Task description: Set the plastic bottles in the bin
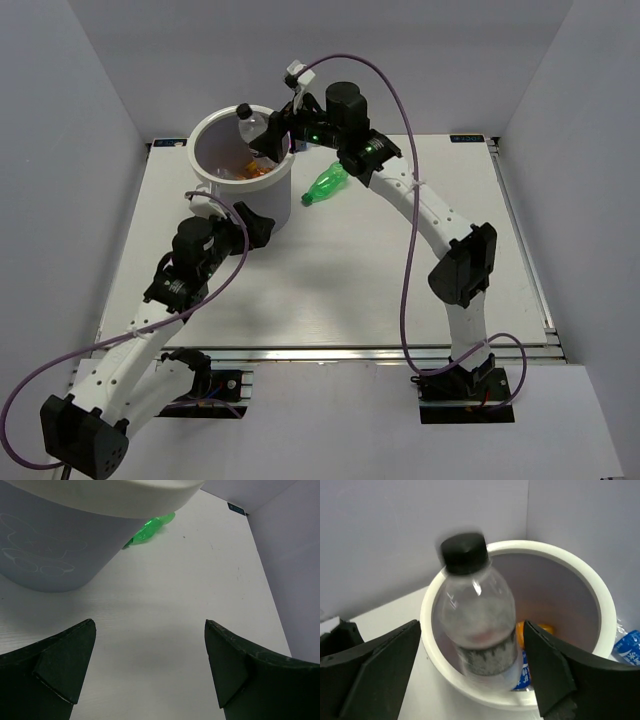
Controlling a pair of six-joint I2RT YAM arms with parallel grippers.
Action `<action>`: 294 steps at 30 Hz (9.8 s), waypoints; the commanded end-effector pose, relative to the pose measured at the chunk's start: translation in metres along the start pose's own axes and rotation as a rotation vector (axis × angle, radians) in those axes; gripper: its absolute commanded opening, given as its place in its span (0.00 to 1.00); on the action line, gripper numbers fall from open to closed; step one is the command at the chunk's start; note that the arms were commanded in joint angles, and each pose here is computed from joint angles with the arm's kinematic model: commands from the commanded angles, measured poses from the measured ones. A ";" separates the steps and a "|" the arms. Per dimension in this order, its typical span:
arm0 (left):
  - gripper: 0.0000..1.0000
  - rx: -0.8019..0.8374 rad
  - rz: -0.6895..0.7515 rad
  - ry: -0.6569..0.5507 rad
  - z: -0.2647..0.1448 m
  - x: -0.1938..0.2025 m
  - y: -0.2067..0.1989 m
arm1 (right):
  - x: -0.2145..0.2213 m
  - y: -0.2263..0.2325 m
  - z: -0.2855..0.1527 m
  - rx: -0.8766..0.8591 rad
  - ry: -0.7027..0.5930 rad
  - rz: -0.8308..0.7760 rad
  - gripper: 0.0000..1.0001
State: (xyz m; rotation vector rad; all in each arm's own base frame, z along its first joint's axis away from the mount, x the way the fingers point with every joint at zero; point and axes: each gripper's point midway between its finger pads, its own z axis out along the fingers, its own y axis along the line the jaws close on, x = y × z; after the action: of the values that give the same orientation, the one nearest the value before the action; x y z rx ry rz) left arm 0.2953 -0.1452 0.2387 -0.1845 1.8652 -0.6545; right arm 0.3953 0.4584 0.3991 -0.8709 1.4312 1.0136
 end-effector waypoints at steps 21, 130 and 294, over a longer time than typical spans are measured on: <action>0.98 0.109 0.356 0.165 0.071 0.048 -0.104 | -0.014 -0.086 -0.267 0.492 -0.137 0.098 0.89; 0.98 -0.549 0.067 -0.405 0.002 -0.261 0.115 | 0.139 -0.240 -0.112 0.349 0.267 -0.246 0.89; 0.00 0.110 -0.012 -0.583 0.128 -0.262 -0.122 | 0.060 -0.157 -0.384 0.820 -0.220 0.316 0.89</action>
State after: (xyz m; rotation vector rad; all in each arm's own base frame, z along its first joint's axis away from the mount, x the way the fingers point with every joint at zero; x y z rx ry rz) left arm 0.5019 -0.2503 0.4790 -0.1896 1.2712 -0.8036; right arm 0.4027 0.0335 0.3278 0.0698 1.6093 0.5930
